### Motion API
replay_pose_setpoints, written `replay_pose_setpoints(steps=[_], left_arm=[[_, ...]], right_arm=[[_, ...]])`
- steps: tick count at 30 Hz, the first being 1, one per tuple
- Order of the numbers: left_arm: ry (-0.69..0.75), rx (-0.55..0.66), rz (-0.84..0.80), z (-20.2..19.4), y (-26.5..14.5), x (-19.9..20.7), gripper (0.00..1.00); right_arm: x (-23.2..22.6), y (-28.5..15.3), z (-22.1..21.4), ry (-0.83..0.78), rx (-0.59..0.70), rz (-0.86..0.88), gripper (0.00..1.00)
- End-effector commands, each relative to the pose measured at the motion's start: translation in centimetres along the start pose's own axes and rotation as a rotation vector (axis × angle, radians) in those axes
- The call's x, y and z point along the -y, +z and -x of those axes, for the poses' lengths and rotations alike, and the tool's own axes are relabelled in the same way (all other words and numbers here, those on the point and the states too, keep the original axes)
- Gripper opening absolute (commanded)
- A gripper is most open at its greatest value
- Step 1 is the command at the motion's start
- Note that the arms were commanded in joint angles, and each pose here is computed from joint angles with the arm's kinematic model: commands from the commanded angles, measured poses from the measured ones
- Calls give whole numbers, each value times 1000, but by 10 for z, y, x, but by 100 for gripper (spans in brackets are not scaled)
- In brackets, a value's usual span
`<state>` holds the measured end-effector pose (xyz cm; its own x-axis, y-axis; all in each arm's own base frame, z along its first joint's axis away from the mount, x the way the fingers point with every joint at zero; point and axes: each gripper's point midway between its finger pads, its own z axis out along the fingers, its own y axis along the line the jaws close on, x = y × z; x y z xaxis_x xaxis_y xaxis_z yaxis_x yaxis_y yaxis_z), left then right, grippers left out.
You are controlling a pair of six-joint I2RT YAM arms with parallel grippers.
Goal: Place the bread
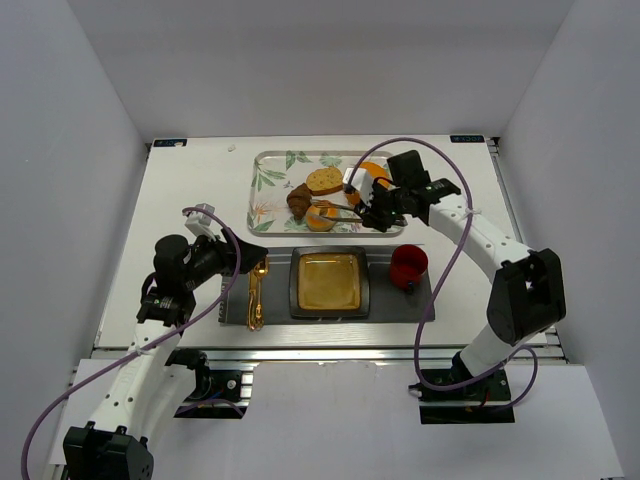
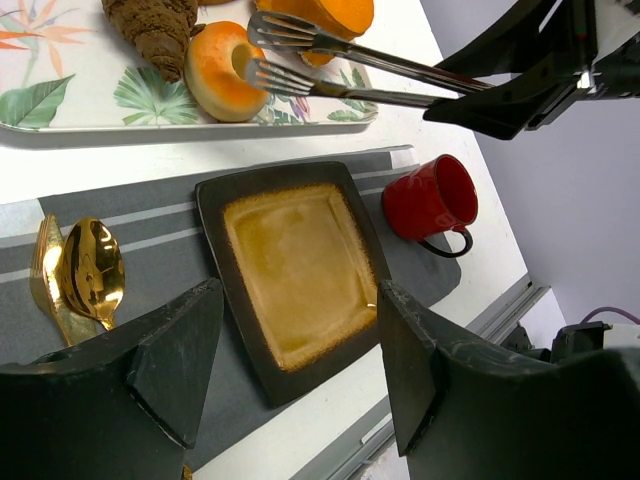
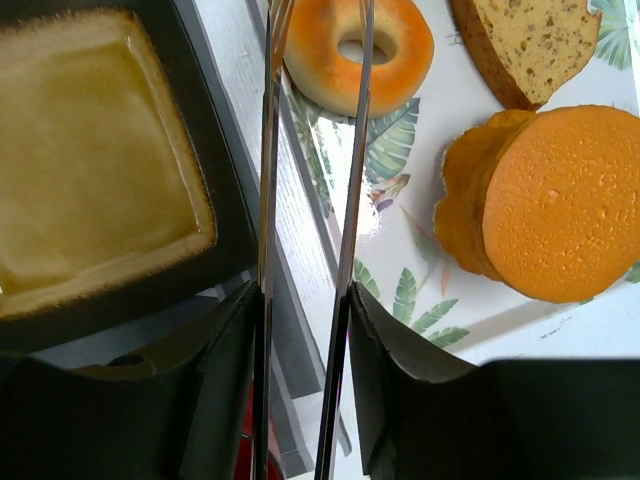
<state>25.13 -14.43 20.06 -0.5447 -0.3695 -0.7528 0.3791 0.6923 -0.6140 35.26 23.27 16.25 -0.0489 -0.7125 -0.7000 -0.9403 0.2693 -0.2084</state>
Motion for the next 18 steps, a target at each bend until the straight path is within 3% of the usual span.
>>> replay_pose_setpoints(steps=[1,18], left_arm=[[23,21,-11,7,-1,5,72],[24,20,-5,5,-1,3,73]], right_arm=[[5,5,-1,-85,-24,-23,45],[-2,22,-19,-95,-96,-37,50]])
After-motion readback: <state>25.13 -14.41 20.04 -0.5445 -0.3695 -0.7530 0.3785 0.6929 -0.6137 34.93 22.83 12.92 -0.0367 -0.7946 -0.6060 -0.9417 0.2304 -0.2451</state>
